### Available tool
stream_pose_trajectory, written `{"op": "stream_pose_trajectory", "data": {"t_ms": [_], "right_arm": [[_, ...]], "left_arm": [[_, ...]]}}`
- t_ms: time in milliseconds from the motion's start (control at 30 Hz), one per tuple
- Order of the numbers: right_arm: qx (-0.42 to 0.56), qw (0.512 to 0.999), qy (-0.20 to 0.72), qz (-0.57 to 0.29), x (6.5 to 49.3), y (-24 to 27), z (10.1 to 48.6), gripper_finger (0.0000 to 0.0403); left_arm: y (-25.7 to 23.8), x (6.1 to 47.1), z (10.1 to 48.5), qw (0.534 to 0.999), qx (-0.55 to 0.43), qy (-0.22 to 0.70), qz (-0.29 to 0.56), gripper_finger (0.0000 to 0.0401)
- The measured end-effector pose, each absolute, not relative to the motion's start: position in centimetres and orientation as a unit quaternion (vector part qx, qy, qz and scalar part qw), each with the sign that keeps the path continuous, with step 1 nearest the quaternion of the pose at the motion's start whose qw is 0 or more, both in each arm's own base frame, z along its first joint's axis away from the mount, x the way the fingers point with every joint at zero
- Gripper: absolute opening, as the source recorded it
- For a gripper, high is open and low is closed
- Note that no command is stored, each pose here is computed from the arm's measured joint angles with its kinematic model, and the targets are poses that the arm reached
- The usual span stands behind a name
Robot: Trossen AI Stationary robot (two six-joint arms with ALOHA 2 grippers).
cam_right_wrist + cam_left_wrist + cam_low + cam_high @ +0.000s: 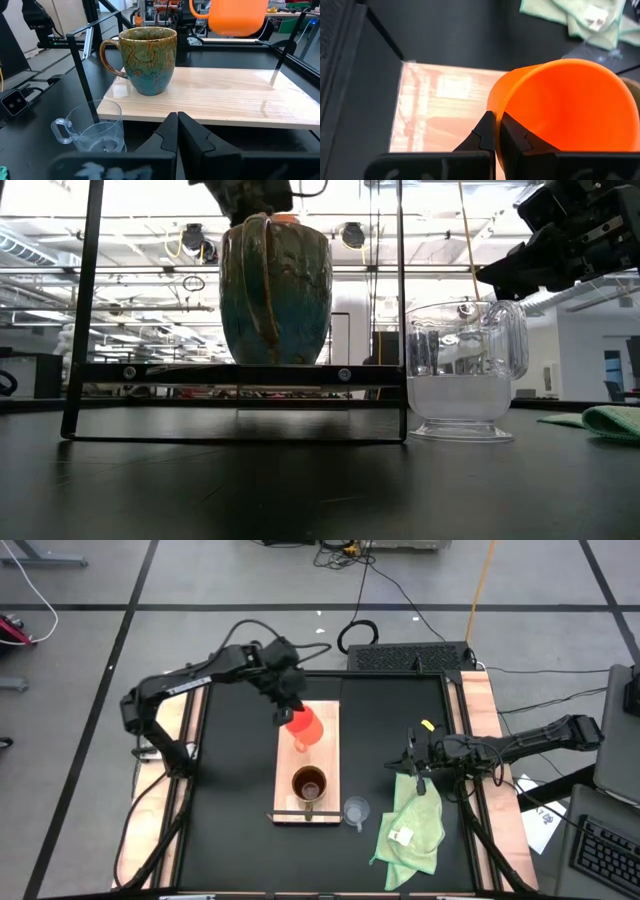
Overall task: Stack small to large cups/mugs on shelf
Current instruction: Put the orange mug on the shelf
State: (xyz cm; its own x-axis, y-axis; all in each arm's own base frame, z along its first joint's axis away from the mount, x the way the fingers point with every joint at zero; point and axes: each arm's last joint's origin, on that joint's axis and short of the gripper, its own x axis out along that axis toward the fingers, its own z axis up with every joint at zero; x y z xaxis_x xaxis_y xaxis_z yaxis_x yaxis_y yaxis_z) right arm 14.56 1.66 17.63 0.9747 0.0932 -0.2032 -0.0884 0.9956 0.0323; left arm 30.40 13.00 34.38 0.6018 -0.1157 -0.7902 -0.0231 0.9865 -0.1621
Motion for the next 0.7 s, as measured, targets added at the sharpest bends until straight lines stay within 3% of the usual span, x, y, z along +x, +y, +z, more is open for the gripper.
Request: {"op": "stream_pose_trajectory", "data": {"t_ms": [700], "right_arm": [[0.011,0.994,0.103,0.046,14.6,1.7,17.6,0.0000]], "left_arm": [[10.8,33.4,31.0,0.838,-0.057,0.543,-0.013,0.0004]]}}
